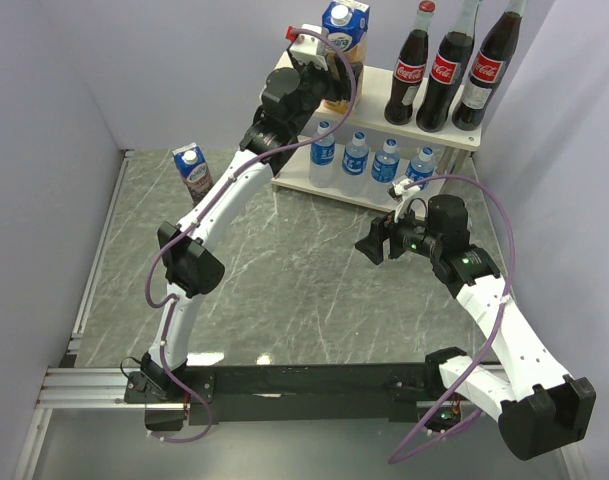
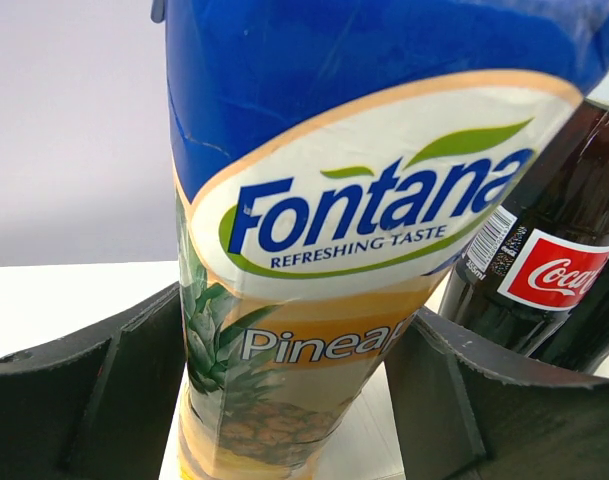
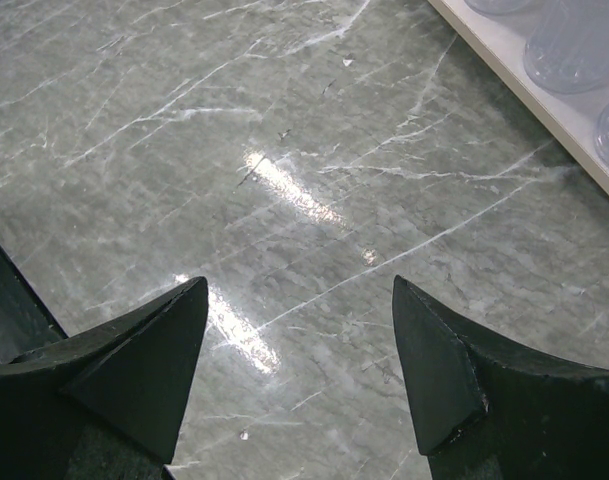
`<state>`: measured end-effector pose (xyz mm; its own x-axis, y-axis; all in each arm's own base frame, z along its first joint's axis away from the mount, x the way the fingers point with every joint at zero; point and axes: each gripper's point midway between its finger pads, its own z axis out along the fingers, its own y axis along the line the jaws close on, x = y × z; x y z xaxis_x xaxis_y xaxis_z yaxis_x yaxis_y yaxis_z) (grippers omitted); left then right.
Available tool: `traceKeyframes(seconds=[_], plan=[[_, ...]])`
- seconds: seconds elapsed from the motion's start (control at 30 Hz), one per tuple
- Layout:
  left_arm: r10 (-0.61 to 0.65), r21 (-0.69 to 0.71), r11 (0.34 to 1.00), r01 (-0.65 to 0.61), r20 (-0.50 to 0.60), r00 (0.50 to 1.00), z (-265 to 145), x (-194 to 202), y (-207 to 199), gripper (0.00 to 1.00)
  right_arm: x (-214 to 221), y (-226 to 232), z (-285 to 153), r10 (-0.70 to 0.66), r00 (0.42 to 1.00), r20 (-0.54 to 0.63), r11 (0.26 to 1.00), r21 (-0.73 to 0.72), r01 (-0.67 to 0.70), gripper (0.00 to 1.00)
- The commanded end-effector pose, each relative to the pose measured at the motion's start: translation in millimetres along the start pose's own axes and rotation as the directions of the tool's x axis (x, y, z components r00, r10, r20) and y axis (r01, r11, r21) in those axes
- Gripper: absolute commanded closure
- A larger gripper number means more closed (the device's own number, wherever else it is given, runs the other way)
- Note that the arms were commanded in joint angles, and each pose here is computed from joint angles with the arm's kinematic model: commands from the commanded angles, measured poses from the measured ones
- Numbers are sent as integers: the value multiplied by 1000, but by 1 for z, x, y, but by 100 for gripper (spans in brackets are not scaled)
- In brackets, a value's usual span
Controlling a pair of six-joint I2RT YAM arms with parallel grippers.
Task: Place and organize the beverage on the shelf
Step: Place the drink on the shelf.
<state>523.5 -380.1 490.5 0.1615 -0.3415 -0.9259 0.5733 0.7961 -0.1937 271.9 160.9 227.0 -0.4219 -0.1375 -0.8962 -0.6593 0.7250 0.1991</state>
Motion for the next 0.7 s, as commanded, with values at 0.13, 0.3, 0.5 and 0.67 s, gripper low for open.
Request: traceKeyframes(seconds=[0.13,0.3,0.5,0.67], plan=[[-26,49,999,14,260,965,-6,-93,-19,23,-7,-1,-1,-9,1000,21,1000,5,9,20],[-23,50,999,10,258,966,-5,-91,-19,23,-7,-1,0,-8,1000,19,1000,3,8,20],[-25,51,999,13,255,967,-3,-84,-19,22,-6,-1,0,-9,1000,16,1000,3,8,20],[-30,56,998,16,258,966,-2,-83,-20,21,-7,-2,0,-9,1000,18,1000,5,9,20]])
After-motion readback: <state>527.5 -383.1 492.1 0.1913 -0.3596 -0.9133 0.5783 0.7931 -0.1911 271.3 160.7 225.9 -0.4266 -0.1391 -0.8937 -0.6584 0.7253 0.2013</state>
